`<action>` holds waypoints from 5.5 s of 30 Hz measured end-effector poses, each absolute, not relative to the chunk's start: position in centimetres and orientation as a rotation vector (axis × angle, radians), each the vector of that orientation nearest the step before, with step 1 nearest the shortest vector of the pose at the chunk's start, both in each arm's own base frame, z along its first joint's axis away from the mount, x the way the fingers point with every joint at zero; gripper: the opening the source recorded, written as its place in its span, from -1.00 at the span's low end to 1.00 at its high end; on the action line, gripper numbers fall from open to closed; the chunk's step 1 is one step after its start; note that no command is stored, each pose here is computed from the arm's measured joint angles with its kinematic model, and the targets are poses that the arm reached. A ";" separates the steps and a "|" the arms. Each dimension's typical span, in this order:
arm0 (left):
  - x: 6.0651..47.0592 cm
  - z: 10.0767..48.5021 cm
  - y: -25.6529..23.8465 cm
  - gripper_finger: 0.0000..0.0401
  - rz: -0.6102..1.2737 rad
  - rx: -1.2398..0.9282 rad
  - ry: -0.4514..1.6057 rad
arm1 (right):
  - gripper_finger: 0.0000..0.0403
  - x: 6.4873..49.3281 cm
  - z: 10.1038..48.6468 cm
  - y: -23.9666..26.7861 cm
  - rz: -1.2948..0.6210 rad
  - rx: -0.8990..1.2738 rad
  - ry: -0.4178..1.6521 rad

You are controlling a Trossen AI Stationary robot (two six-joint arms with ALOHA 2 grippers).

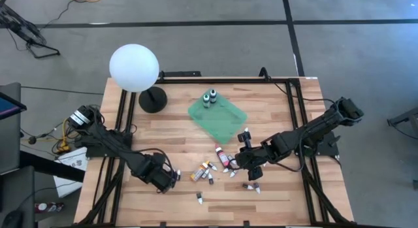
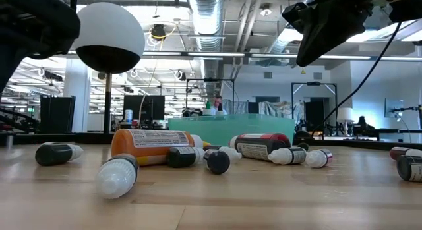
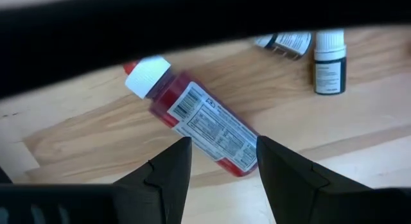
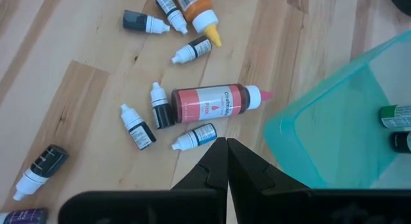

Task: Pick & Place food coloring
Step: Put the large red food coloring bottle into the green bin

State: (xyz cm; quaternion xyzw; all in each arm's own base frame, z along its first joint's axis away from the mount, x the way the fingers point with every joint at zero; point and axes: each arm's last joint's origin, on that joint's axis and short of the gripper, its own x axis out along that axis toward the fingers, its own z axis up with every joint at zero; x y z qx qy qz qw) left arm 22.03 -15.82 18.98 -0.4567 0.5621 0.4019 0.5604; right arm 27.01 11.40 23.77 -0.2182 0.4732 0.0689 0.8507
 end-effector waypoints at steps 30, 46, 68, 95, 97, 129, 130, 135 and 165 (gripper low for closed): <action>21.9 16.5 -15.9 -0.16 0.909 -1.070 1.374 | -1.00 27.0 23.8 11.4 0.142 -0.452 0.997; 22.0 16.4 -14.0 -0.16 0.534 -0.506 1.511 | -1.00 27.3 23.9 11.5 0.150 -0.455 0.961; 23.8 16.4 -10.1 -0.16 0.365 -0.259 1.549 | -1.00 27.3 23.9 11.5 0.150 -0.455 0.962; 26.4 16.4 -5.4 -0.16 0.240 -0.429 1.520 | -1.00 27.3 23.9 11.5 0.150 -0.456 0.964; 26.4 16.4 -5.4 -0.16 0.236 -0.434 1.522 | -1.00 27.3 23.9 11.5 0.149 -0.455 0.962; 27.8 13.6 -4.5 -0.16 0.210 -0.463 1.700 | -1.00 27.4 24.0 11.5 0.145 -0.444 0.954; 27.8 13.6 -4.5 -0.16 0.209 -0.467 1.704 | -1.00 27.4 24.0 11.5 0.145 -0.444 0.954; 27.6 13.7 -4.5 -0.16 0.213 -0.472 1.726 | -1.00 27.4 24.0 11.5 0.145 -0.444 0.954; 27.5 13.7 -4.5 -0.41 0.208 -0.473 1.743 | -1.00 27.4 24.0 11.5 0.144 -0.442 0.947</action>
